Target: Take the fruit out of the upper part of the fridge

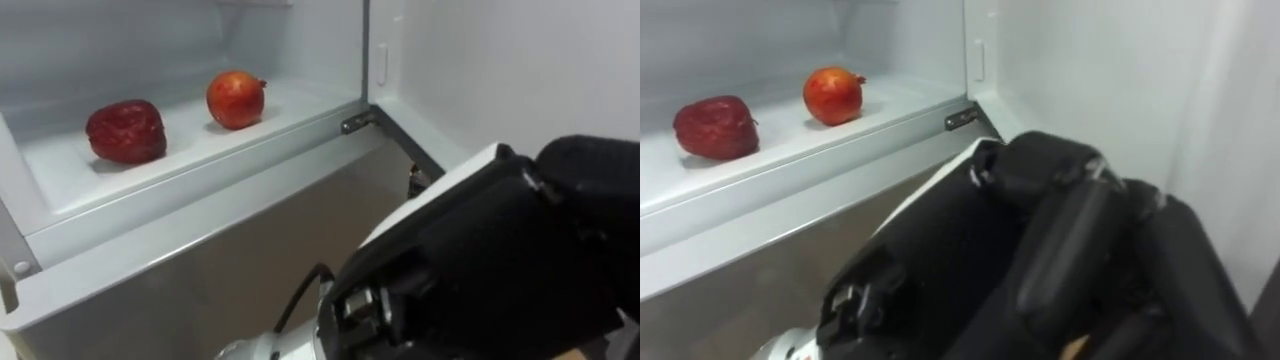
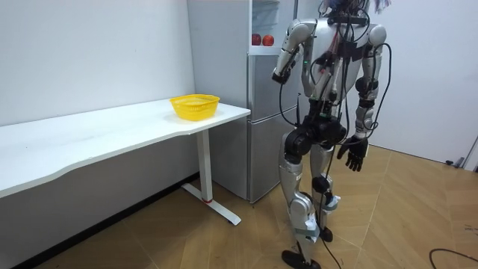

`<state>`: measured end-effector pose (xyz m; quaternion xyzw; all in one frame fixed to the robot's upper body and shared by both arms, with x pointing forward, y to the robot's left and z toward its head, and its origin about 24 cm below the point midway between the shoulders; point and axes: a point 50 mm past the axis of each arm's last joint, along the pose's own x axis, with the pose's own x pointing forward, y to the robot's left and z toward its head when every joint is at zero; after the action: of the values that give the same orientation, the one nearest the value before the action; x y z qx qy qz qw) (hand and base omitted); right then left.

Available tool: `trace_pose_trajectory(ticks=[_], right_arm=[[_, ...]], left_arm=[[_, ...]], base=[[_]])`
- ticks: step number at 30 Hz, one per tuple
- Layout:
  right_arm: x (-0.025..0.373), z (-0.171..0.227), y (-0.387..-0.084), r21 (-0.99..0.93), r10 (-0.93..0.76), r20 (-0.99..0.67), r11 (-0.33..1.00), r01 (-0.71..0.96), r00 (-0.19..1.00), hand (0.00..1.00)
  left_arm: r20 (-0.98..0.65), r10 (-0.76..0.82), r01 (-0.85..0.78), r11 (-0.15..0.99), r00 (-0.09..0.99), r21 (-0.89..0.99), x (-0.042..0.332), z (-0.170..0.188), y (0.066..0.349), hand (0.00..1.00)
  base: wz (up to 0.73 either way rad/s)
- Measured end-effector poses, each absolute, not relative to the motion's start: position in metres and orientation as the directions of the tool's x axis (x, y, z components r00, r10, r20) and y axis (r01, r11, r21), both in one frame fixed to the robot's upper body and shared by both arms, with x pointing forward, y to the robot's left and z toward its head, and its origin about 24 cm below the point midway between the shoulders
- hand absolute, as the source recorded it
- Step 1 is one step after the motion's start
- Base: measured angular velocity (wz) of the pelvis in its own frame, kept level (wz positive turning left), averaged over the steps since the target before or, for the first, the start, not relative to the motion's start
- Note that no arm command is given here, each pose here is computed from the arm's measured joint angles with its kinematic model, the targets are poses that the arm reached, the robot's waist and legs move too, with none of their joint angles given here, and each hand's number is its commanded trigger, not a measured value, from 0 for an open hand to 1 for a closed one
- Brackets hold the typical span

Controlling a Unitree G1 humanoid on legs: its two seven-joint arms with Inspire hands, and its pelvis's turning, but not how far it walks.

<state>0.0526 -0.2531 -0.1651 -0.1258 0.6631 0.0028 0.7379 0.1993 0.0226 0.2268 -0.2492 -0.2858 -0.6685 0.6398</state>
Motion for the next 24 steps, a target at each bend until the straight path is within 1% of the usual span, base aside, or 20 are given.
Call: trace_pose_trajectory(ticks=[1,2,3,4,6,11,21,24], right_arm=[[0.053,-0.165,-0.253,-0.185,-0.166,-0.979,0.968,-0.171,0.121,0.0],[0.053,-0.165,-0.253,-0.185,-0.166,-0.979,0.968,-0.17,0.121,0.0],[0.053,-0.165,-0.253,-0.186,-0.166,-0.978,0.967,-0.173,0.122,0.0],[0.053,-0.165,-0.253,-0.186,-0.166,-0.978,0.967,-0.173,0.122,0.0],[0.054,-0.165,-0.253,-0.185,-0.165,-0.978,0.967,-0.174,0.128,0.0],[0.053,-0.165,-0.253,-0.184,-0.163,-0.979,0.966,-0.183,0.126,0.0],[0.052,-0.165,-0.253,-0.193,-0.168,-0.978,0.956,-0.22,0.126,0.0],[0.05,-0.165,-0.254,-0.194,-0.17,-0.977,0.959,-0.209,0.126,0.0]], left_arm=[[0.696,-0.714,0.997,-0.028,-0.073,0.075,0.199,0.23,0.02,1.0],[0.695,-0.714,0.996,-0.034,-0.081,0.081,0.199,0.231,0.018,0.92],[0.693,-0.714,0.995,-0.045,-0.094,0.088,0.199,0.233,0.015,0.28],[0.692,-0.715,0.995,-0.053,-0.101,0.09,0.198,0.233,0.014,0.0],[0.693,-0.711,0.993,-0.082,-0.12,0.088,0.194,0.233,0.008,0.0],[0.693,-0.711,0.993,-0.086,-0.118,0.081,0.194,0.233,0.007,0.0],[0.678,-0.733,0.998,-0.045,-0.054,0.031,0.202,0.223,0.008,0.0],[0.683,-0.729,0.999,-0.024,-0.046,0.042,0.202,0.225,0.015,0.0]], base=[[-0.1],[-0.1],[-0.06],[-0.03],[-0.02],[0.0],[0.08],[0.5]])
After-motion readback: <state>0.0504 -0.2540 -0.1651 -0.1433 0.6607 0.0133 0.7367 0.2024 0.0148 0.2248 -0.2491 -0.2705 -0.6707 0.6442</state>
